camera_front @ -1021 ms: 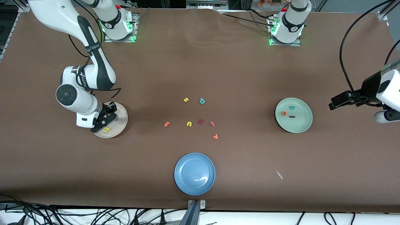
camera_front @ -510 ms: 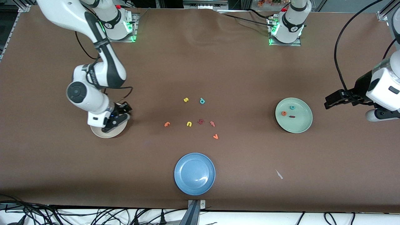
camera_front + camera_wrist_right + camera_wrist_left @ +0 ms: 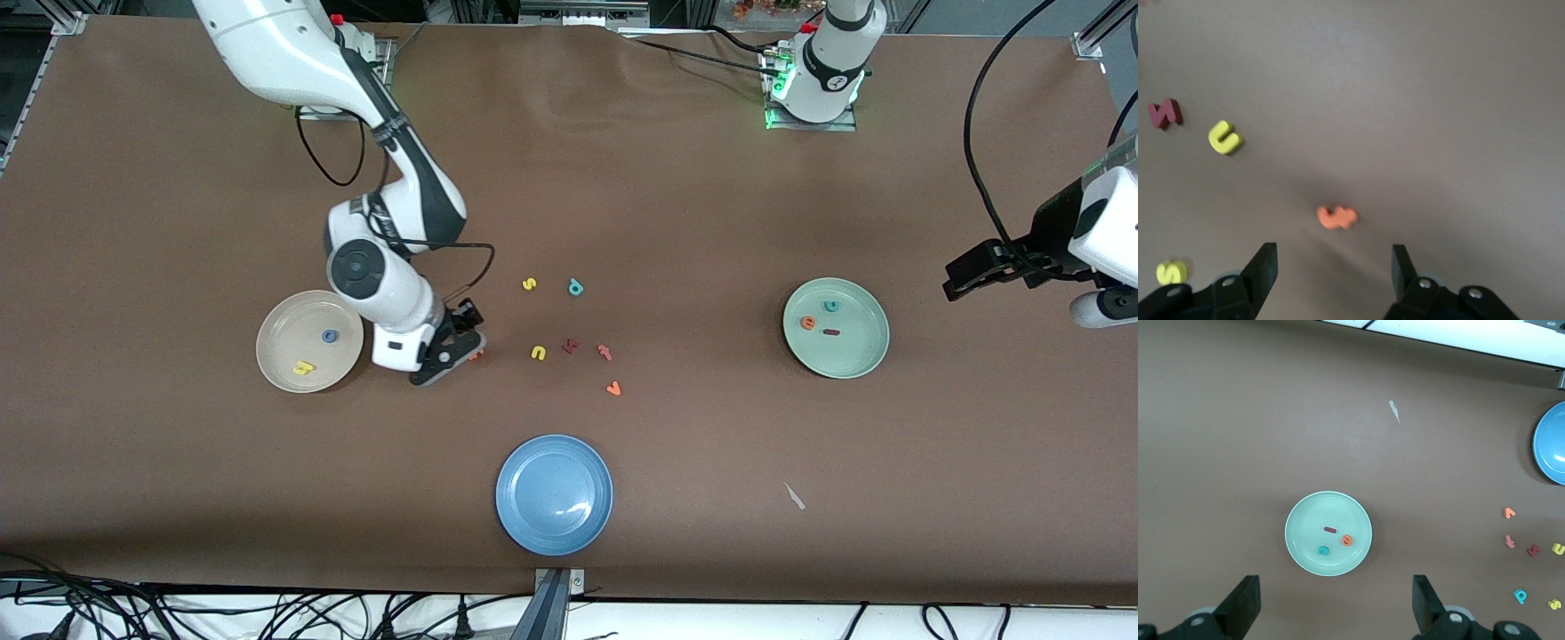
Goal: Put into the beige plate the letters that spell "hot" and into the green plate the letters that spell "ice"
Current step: 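Reach the right gripper to the orange letter and grasp it, then carry the orange letter to the beige plate and open the right gripper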
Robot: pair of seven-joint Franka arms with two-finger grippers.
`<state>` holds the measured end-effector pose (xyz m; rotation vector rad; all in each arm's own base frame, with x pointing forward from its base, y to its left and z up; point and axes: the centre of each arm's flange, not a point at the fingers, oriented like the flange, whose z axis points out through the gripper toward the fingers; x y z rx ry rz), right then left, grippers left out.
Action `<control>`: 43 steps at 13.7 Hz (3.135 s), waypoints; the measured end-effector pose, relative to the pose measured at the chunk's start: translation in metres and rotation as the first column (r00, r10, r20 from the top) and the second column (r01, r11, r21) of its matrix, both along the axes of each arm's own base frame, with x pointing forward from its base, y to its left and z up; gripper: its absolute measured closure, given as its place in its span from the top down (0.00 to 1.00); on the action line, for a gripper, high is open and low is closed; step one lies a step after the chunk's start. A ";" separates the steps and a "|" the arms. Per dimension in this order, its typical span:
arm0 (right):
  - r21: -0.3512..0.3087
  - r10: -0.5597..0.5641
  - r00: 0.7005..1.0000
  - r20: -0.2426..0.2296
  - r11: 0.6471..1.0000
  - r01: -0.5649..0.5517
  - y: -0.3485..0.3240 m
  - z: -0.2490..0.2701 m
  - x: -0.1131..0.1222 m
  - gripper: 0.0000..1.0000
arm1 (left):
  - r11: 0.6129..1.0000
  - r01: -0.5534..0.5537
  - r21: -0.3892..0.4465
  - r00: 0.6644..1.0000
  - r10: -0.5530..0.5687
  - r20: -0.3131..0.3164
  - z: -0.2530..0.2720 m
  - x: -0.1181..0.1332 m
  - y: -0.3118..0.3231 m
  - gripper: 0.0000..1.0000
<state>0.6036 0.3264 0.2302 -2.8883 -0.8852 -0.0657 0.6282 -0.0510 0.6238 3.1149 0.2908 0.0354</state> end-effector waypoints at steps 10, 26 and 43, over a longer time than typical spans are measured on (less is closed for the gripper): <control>-0.016 0.049 0.996 0.069 0.999 -0.048 0.020 -0.041 -0.009 0.77 | 1.000 0.009 -0.002 1.000 -0.009 -0.003 -0.001 -0.001 -0.006 1.00; -0.014 0.094 0.987 0.133 0.996 -0.093 0.014 -0.058 -0.018 0.44 | 1.000 0.009 -0.003 1.000 -0.009 -0.003 -0.001 -0.001 -0.006 1.00; -0.068 0.224 0.974 -0.040 0.972 -0.227 -0.183 0.048 0.010 0.36 | 1.000 0.012 -0.004 1.000 -0.012 -0.003 -0.001 -0.001 -0.008 1.00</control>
